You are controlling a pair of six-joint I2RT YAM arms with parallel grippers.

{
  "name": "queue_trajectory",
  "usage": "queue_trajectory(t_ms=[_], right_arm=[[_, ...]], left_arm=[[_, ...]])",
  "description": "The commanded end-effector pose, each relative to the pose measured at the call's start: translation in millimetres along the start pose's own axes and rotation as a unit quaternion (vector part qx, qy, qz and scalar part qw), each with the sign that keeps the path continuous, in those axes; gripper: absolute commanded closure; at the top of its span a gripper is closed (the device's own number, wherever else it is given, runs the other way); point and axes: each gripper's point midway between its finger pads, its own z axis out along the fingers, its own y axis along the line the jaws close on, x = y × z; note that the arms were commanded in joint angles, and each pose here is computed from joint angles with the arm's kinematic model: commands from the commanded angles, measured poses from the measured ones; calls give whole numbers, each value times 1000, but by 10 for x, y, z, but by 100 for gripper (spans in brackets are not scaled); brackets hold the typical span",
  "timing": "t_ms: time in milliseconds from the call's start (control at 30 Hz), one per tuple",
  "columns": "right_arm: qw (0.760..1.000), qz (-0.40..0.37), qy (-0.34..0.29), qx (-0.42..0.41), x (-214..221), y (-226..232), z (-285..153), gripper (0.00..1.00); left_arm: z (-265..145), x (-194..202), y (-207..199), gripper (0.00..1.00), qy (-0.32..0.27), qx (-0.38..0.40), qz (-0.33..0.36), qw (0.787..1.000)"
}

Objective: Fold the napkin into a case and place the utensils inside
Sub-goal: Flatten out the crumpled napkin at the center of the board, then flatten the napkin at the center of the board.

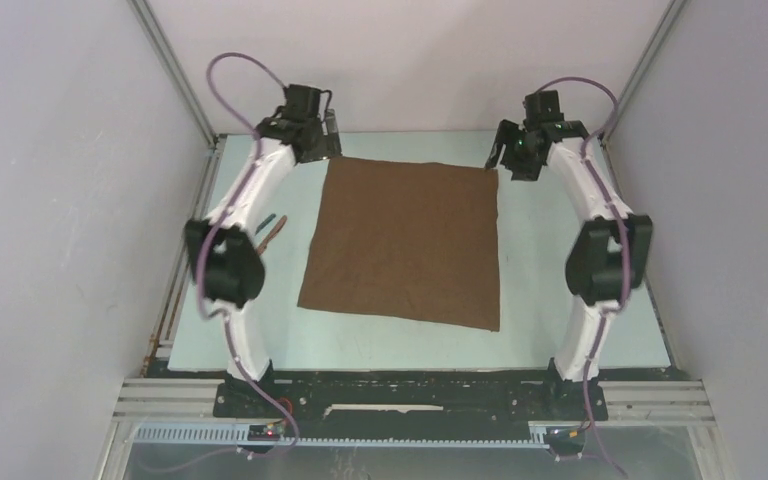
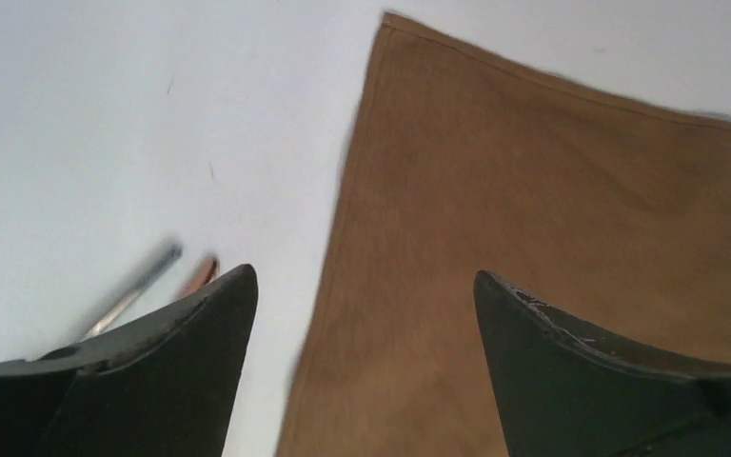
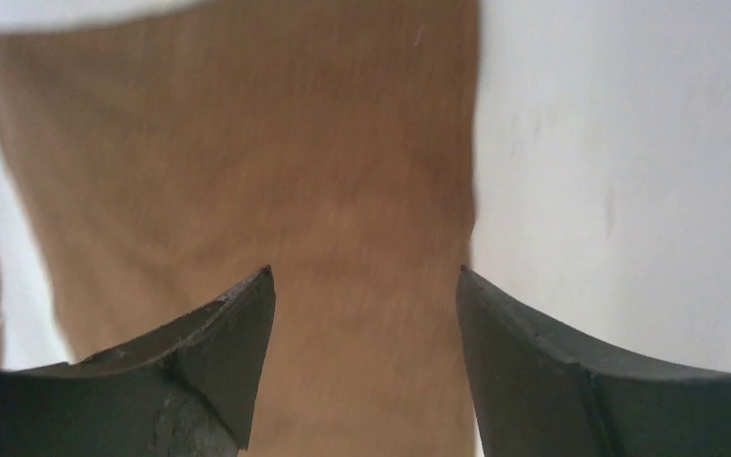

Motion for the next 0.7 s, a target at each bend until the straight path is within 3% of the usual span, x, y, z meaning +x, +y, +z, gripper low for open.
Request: queue_trajectory(t_ms=[0, 100, 300, 367, 667], right_arm=[[995, 43, -21, -86, 393, 513, -641, 23], [991, 34, 32, -125, 1046, 713, -667, 26], [978, -13, 99, -182, 2042, 749, -787, 23], [974, -7, 126, -186, 2347, 606, -774, 23], [979, 54, 145, -135, 2920, 83, -648, 22]], left_arm=[[-1033, 16, -34, 7, -51, 107, -103, 988], [-1095, 664, -215, 6, -1, 194, -135, 972], [-949, 1683, 92, 4, 77, 148, -129, 977], [-898, 1895, 182, 5, 85, 133, -134, 978], [-652, 2397, 369, 28, 114, 78, -166, 976]])
